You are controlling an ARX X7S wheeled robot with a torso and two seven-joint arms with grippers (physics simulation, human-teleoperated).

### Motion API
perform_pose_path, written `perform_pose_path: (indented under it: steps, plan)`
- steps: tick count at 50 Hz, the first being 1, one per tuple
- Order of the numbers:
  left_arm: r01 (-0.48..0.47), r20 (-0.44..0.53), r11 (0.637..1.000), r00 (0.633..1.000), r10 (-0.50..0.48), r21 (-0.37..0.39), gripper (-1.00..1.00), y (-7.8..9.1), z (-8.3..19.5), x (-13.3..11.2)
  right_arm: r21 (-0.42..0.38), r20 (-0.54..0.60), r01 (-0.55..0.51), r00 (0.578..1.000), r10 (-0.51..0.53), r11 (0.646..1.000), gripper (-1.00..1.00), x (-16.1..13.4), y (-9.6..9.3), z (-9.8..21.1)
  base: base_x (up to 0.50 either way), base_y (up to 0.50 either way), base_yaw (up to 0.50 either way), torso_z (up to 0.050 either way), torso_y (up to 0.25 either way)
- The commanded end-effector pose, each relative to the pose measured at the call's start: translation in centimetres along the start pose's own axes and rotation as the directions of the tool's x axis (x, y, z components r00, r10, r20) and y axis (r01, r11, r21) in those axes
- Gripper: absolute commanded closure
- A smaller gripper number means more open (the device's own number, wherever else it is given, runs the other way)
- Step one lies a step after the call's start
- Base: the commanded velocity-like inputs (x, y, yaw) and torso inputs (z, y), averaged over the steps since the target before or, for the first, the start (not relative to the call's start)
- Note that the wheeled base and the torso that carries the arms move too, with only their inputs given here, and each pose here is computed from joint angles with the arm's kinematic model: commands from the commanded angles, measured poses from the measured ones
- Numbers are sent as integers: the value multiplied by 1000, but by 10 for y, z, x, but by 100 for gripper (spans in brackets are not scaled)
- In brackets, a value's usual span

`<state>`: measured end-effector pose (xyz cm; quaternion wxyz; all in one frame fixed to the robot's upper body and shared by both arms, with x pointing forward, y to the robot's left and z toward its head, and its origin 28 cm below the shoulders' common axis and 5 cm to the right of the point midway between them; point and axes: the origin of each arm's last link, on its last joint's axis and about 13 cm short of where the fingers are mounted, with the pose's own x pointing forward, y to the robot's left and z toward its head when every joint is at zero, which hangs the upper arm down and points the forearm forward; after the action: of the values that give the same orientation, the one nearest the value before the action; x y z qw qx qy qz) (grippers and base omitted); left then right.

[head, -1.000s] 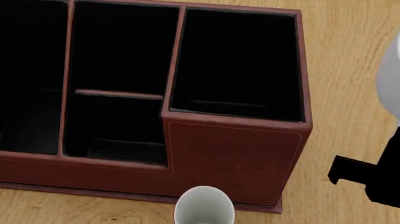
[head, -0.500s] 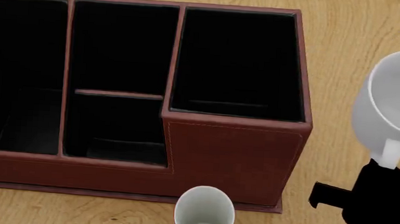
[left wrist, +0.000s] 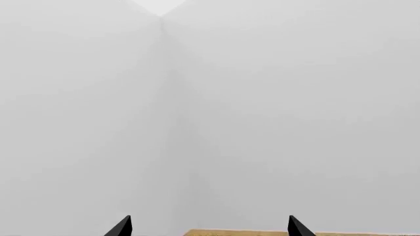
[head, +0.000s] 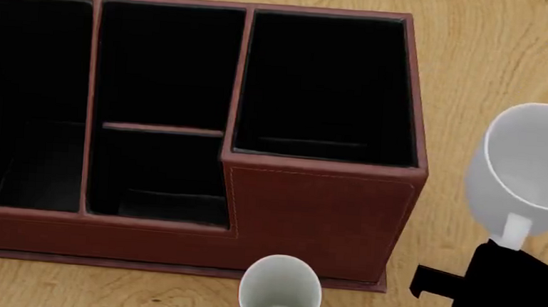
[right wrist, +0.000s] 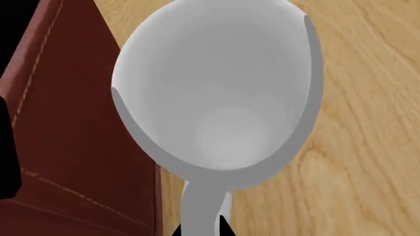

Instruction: Pick up the white mug and place it to the right of the caddy.

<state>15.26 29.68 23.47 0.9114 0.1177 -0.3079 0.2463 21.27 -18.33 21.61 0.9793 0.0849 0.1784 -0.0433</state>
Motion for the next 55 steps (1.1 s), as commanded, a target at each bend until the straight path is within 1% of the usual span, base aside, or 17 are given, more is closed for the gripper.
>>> perform_pose_path:
  steps: [1, 30, 55]
  plan:
    - [2, -3, 1000, 1000, -2, 1, -100, -1, -1, 0, -13, 9, 6, 1000, -6, 1000, 100, 8, -2, -3, 0, 0, 0, 0, 0]
    - [2, -8, 1000, 1000, -2, 2, -100, -2, -2, 0, -15, -54, 9, 998, -10, 1000, 100, 28, -4, -19, 0, 0, 0, 0, 0]
    - [7, -14, 1000, 1000, -7, 0, -100, -3, -6, -1, -23, -102, 4, 995, -6, 1000, 100, 37, -2, -37, 0, 0, 0, 0, 1]
